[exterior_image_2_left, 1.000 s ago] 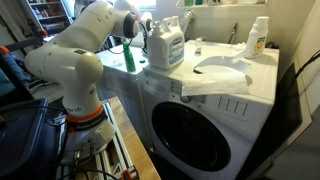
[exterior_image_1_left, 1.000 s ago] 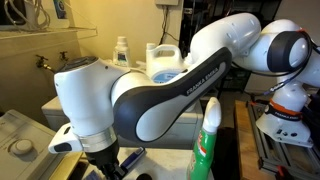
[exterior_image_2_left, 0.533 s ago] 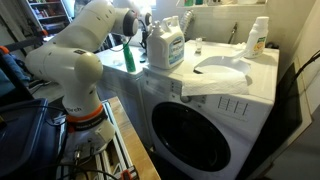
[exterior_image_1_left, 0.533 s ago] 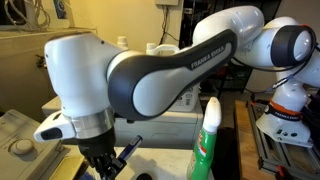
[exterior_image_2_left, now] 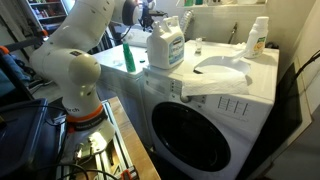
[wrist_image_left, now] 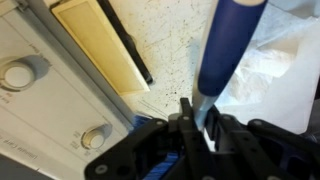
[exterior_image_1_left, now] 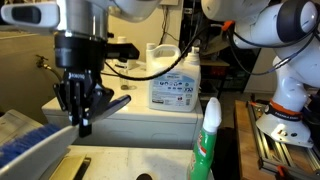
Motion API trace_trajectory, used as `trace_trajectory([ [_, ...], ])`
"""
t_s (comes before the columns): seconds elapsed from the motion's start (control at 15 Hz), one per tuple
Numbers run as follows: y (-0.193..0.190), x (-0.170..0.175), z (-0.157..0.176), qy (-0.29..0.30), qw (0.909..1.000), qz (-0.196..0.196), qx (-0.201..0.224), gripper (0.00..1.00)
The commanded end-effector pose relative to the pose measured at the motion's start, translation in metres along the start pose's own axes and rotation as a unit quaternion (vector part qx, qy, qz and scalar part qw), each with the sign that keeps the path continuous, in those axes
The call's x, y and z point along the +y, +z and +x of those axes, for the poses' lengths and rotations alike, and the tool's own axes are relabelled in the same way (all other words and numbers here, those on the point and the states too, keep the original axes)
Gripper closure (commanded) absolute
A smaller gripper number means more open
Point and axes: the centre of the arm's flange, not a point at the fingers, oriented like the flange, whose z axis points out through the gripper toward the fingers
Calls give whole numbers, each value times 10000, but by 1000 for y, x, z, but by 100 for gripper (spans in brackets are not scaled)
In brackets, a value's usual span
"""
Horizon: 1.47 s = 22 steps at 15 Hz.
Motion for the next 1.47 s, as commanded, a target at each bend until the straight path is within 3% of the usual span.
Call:
trace_trajectory([
  [0.0, -16, 3, -2, 32, 9999, -60, 102, 83],
  [0.07, -27, 5, -4, 48, 9998, -99, 158, 83],
  [0.13, -38, 3, -1, 84, 9991, -297, 307, 96],
  [0.27, -75, 3, -1, 328, 9935, -984, 459, 96],
  [0.47, -128, -7, -6, 660, 9809, -1716, 639, 96],
  [0.6, -149, -17, -12, 840, 9752, -1971, 548, 96],
  [0.73, -169, -24, -23, 1302, 9606, -2386, 574, 96],
  [0.8, -166, 6, 2, 968, 9712, -2057, 708, 83],
  [1.0, -182, 3, -2, 1197, 9642, -2263, 696, 83],
  [1.07, -181, 3, -3, 1220, 9638, -2269, 688, 96],
  [1.2, -203, 7, -27, 1610, 9509, -2562, 656, 96],
  [1.4, -250, -3, -82, 2340, 9231, -2951, 772, 96],
])
